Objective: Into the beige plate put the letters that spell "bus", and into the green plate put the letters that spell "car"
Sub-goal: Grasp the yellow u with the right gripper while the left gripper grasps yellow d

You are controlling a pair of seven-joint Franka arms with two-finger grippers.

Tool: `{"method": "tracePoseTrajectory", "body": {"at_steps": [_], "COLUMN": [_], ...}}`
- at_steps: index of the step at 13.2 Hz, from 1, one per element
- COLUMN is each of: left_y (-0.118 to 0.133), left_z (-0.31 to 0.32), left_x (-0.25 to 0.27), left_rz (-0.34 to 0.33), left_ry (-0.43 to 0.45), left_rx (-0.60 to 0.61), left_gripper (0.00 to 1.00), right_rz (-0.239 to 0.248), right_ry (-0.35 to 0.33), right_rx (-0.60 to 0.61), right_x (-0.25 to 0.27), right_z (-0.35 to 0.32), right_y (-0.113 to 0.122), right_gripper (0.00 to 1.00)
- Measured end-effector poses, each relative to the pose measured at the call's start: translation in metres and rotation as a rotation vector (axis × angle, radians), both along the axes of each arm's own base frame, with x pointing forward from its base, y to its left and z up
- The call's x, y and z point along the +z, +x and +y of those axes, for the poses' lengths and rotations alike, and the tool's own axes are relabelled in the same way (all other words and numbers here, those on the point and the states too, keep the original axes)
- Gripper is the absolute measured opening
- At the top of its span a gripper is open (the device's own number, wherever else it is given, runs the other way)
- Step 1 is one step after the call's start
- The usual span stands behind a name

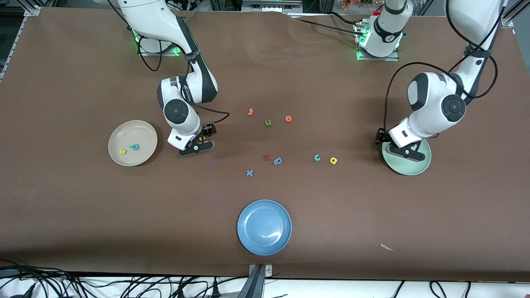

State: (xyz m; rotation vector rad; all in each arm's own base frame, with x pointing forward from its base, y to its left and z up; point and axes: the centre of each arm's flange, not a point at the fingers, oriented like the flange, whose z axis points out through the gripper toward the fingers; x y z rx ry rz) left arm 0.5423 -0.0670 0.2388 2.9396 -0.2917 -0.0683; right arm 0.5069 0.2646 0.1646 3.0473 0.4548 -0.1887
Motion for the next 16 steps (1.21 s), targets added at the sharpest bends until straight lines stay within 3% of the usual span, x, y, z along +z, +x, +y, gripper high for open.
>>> {"method": "tracePoseTrajectory", "body": {"at_steps": [1,2,4,5,6,7,9,11,13,16], "left_y": [0.004,0.008,0.018,0.022,0.024,0.025,0.024,0.025,0.026,0.026], "left_z": [-0.023,-0.049,-0.105,-0.127,-0.14,-0.146,-0.149,-0.143,-0.14,-0.141], "left_x": [-0.001,-0.002,-0.004,-0.009,-0.016,-0.024,-0.043,-0.056,-0.059,-0.058], "left_rz": [0.004,0.007,0.01,0.013,0.005,-0.008,-0.014,-0.009,-0.011,-0.02], "left_ry": [-0.035,-0.056,-0.07,-0.072,-0.072,-0.071,-0.065,-0.055,-0.045,-0.042], "left_rx": [0.019,0.028,0.045,0.054,0.06,0.063,0.066,0.074,0.067,0.061], "left_gripper": [0.52,0.52,0.53,0.53,0.54,0.54,0.55,0.58,0.59,0.59], "right_rz": [-0.007,-0.01,-0.012,-0.014,-0.014,-0.015,-0.016,-0.016,-0.017,-0.017], "right_ry": [0.003,0.005,0.007,0.009,0.01,0.01,0.012,0.012,0.013,0.013], "right_rx": [0.002,0.002,0.002,0.001,0.001,0.002,0.002,0.002,0.002,0.001], "right_x": [0.0,0.001,0.003,0.004,0.005,0.005,0.006,0.006,0.007,0.007], "right_z": [0.001,0.001,0.001,0.001,0.001,0.001,0.002,0.002,0.002,0.002], "right_y": [-0.001,0.0,0.0,0.0,0.0,0.0,0.0,0.0,0.001,0.001], "right_gripper": [0.93,0.84,0.78,0.67,0.64,0.64,0.5,0.49,0.35,0.33]}}
